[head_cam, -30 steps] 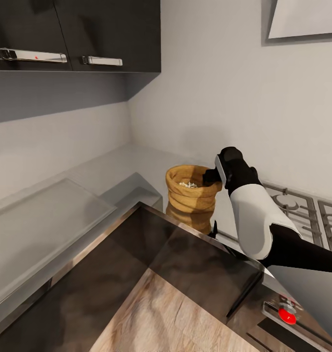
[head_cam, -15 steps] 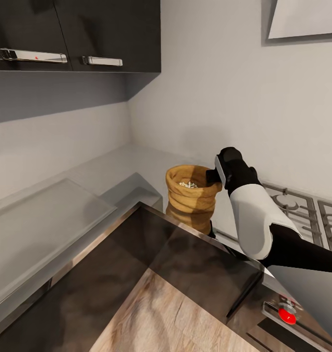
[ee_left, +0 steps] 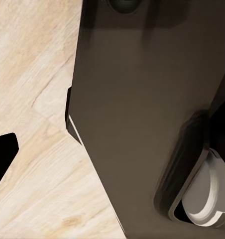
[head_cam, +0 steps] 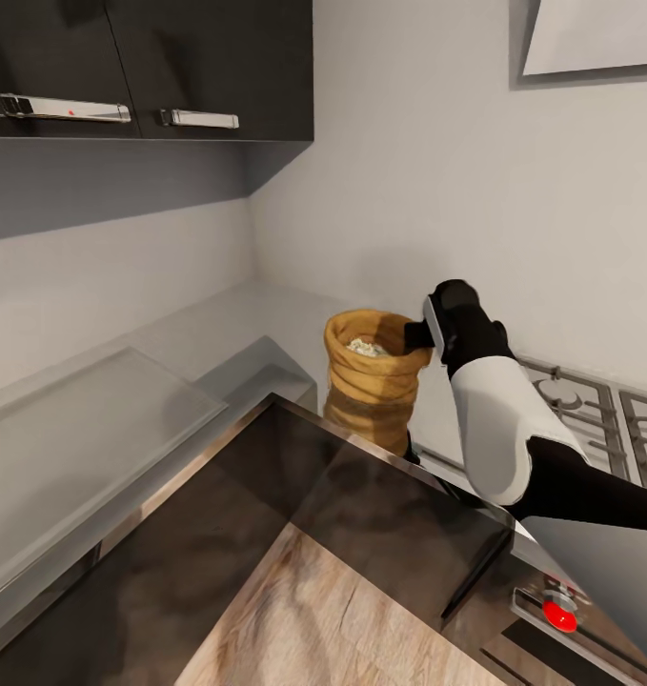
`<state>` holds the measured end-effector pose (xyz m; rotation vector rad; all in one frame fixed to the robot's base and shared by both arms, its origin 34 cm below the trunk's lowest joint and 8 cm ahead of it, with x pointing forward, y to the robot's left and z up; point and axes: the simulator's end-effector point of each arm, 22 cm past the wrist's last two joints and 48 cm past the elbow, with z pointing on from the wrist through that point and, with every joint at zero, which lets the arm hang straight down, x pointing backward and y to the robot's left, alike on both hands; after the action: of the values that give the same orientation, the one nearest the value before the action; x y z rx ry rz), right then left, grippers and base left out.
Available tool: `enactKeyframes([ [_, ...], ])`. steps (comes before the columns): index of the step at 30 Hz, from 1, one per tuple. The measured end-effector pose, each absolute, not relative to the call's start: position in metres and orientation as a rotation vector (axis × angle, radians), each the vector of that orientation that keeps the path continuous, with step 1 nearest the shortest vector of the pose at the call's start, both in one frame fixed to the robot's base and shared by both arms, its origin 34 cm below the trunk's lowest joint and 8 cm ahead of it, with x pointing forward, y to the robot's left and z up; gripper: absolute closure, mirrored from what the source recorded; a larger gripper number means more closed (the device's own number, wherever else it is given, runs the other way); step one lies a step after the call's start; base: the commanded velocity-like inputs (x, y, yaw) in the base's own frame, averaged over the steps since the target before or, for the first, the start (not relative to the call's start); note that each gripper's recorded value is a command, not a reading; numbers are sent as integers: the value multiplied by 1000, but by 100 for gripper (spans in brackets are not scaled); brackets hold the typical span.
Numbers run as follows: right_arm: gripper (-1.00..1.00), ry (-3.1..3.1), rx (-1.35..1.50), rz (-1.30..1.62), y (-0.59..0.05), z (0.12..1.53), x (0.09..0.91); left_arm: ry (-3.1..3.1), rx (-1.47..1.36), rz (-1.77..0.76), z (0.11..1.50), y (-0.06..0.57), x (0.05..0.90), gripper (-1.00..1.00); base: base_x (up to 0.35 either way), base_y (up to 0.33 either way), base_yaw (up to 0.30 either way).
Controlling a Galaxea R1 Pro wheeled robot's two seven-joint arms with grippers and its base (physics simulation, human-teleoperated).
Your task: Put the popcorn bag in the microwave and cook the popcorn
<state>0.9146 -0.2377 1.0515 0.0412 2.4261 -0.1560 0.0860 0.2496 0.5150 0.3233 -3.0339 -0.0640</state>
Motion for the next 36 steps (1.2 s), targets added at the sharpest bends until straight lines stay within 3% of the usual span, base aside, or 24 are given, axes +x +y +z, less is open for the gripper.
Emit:
enactKeyframes([
  [9, 100, 2370, 66, -152, -244, 1076, 921, -3034, 323, -62, 515, 249, 86, -100, -52, 0, 0],
  [36, 100, 2369, 62, -146, -242, 1076, 922, -3016, 330, -49, 516, 238, 81, -100, -343, 0, 0],
])
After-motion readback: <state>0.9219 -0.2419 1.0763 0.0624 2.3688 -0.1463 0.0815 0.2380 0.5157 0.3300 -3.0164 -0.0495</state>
